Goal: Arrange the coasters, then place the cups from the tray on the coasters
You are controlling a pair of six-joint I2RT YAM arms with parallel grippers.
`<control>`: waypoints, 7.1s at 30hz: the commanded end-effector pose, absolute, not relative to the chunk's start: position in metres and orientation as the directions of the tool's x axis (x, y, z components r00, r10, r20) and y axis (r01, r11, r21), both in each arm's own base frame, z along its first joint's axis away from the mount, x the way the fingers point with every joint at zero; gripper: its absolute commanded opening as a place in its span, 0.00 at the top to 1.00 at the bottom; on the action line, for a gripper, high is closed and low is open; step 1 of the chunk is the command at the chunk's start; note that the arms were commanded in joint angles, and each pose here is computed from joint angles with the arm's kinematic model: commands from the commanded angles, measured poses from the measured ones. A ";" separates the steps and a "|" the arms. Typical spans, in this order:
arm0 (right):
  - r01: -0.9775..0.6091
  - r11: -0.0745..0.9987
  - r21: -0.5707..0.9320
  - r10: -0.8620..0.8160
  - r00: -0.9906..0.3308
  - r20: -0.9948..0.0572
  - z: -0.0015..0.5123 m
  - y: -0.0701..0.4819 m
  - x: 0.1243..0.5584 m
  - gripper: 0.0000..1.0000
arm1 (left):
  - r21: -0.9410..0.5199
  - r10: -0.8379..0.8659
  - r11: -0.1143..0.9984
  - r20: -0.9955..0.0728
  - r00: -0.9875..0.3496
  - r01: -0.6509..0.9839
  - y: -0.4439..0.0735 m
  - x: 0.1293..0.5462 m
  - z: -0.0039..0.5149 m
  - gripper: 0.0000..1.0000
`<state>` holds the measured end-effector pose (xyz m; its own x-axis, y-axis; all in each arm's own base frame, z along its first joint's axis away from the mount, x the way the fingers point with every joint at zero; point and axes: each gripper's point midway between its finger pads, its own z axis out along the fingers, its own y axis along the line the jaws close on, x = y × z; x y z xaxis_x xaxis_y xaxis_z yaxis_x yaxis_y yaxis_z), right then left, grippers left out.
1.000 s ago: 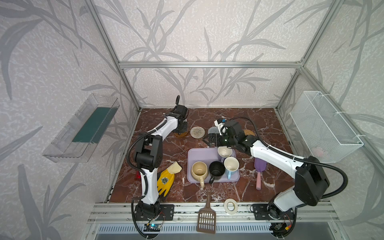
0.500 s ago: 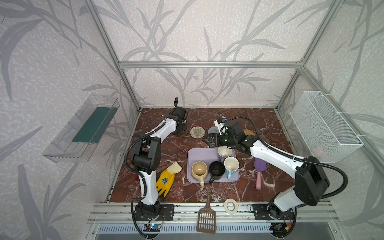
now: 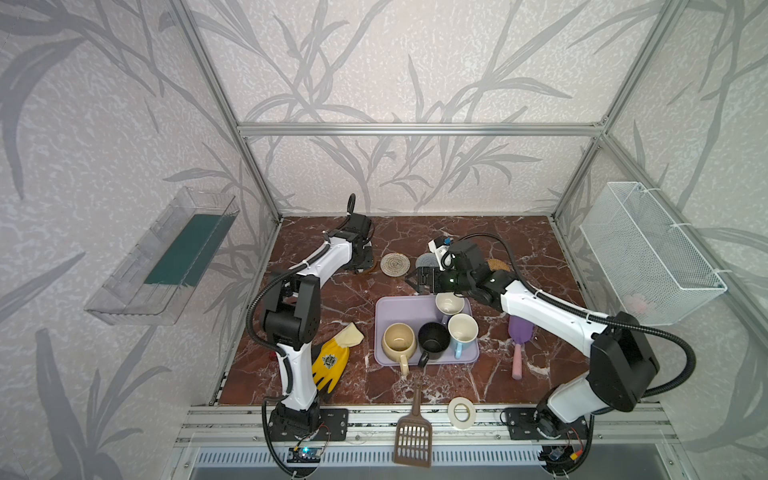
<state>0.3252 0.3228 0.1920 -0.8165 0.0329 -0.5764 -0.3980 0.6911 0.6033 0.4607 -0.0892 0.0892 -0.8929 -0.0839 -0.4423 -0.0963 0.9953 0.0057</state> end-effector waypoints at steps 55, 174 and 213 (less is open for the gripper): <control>-0.313 0.935 0.166 -0.248 -0.912 -0.326 0.099 0.230 0.280 0.11 | -0.638 -0.177 0.743 -0.479 -0.860 0.202 -0.217 0.281 0.195 0.01; -0.190 0.961 0.201 -0.138 -0.960 -0.244 0.053 0.255 0.294 0.28 | -0.598 -0.144 0.789 -0.402 -0.904 0.140 -0.249 0.302 0.157 0.03; -0.278 0.922 0.271 -0.176 -0.921 -0.347 0.095 0.263 0.300 0.88 | -0.554 -0.106 0.814 -0.436 -0.894 0.173 -0.269 0.343 0.142 0.03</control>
